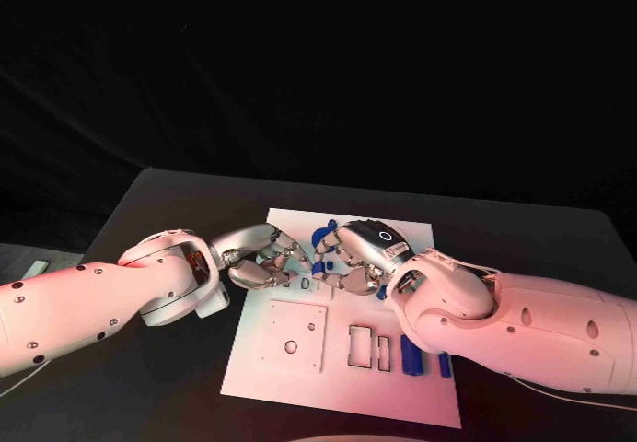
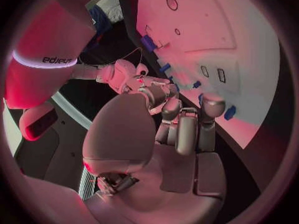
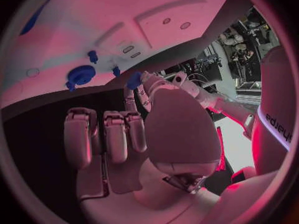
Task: Assemble the parts on the task board
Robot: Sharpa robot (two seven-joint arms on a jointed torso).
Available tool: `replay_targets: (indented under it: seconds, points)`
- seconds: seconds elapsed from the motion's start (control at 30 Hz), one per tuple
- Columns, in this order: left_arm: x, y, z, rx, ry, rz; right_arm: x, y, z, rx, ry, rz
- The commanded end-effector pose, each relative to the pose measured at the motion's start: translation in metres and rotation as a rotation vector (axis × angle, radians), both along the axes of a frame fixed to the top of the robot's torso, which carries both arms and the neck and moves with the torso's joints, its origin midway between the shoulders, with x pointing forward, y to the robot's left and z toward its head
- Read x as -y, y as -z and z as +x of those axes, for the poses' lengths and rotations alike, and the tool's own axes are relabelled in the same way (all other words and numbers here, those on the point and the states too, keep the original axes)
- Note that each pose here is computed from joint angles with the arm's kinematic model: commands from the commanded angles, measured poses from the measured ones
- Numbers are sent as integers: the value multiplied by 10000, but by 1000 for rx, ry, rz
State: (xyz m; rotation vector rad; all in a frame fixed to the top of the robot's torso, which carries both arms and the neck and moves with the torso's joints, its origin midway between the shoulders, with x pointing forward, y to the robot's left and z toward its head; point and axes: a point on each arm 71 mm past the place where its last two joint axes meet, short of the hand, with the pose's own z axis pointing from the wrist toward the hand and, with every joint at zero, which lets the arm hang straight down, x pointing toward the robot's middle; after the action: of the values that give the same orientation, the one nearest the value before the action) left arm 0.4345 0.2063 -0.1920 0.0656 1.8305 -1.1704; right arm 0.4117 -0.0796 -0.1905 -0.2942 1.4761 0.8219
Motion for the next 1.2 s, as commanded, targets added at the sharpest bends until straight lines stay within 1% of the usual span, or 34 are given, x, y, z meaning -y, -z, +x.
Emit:
replay_targets:
  seconds: [0.03, 0.43, 0.9, 1.2]
  points:
    - [21, 20, -6, -24, 12, 14, -16, -33, -23, 30, -19, 33]
    - [6, 37, 5, -36, 10, 25, -21, -51, -39, 43, -27, 45]
    - [20, 26, 1, -43, 7, 1, -57, -27, -31, 26, -32, 21]
    - [30, 22, -2, -46, 7, -7, -93, -29, -40, 25, -39, 24]
